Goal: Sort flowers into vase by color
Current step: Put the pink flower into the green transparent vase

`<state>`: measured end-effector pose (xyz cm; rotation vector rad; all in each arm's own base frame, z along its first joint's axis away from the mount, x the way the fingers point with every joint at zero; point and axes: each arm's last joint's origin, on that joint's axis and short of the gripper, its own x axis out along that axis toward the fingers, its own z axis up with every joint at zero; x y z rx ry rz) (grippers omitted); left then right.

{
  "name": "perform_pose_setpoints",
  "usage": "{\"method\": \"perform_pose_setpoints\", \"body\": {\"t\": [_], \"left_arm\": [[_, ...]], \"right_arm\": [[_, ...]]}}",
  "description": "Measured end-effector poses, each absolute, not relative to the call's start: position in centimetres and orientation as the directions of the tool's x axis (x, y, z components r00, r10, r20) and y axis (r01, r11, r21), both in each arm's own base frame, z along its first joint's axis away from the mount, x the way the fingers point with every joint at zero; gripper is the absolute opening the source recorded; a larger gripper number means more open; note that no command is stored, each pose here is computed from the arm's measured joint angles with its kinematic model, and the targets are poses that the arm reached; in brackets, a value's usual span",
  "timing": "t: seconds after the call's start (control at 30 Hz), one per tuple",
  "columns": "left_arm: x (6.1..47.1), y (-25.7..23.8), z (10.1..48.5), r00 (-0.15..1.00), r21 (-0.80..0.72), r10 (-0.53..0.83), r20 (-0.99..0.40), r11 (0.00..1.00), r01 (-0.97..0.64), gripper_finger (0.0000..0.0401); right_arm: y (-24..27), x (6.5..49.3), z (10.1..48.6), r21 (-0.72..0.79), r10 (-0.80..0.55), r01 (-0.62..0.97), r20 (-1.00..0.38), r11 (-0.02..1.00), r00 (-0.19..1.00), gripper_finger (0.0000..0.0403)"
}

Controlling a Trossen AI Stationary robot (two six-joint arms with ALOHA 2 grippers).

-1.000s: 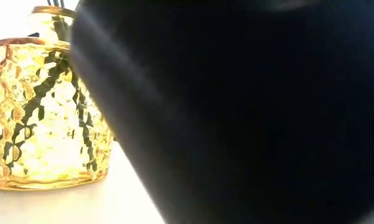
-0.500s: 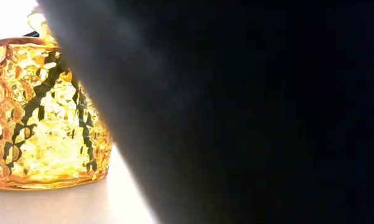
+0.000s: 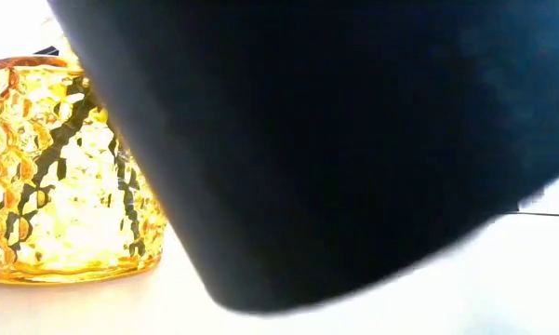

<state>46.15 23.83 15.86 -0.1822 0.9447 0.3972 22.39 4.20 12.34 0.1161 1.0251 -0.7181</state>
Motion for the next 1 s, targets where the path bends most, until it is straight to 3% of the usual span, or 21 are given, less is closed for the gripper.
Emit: {"method": "perform_pose_setpoints", "body": {"t": [0.17,0.27,0.53,1.0], "left_arm": [[46.3,23.6,15.9,0.522,0.02,0.248,-0.816,0.915,-0.404,0.0155],[46.4,23.4,15.9,0.523,0.02,0.246,-0.816,0.917,-0.399,0.0155],[46.4,23.4,15.9,0.524,0.02,0.246,-0.816,0.917,-0.399,0.0155],[46.4,23.4,15.9,0.524,0.02,0.246,-0.815,0.917,-0.399,0.0155]], "right_arm": [[2.8,24.1,12.6,-0.077,-0.348,0.555,-0.847,0.828,0.402,0.0334],[1.7,24.6,12.7,-0.041,-0.333,0.564,-0.842,0.825,0.425,0.0334],[-1.5,24.4,12.7,-0.139,-0.479,0.68,-0.809,0.72,0.341,0.0334],[-3.7,26.7,15.6,-0.258,-0.582,0.636,-0.724,0.727,0.371,0.0334]]}}
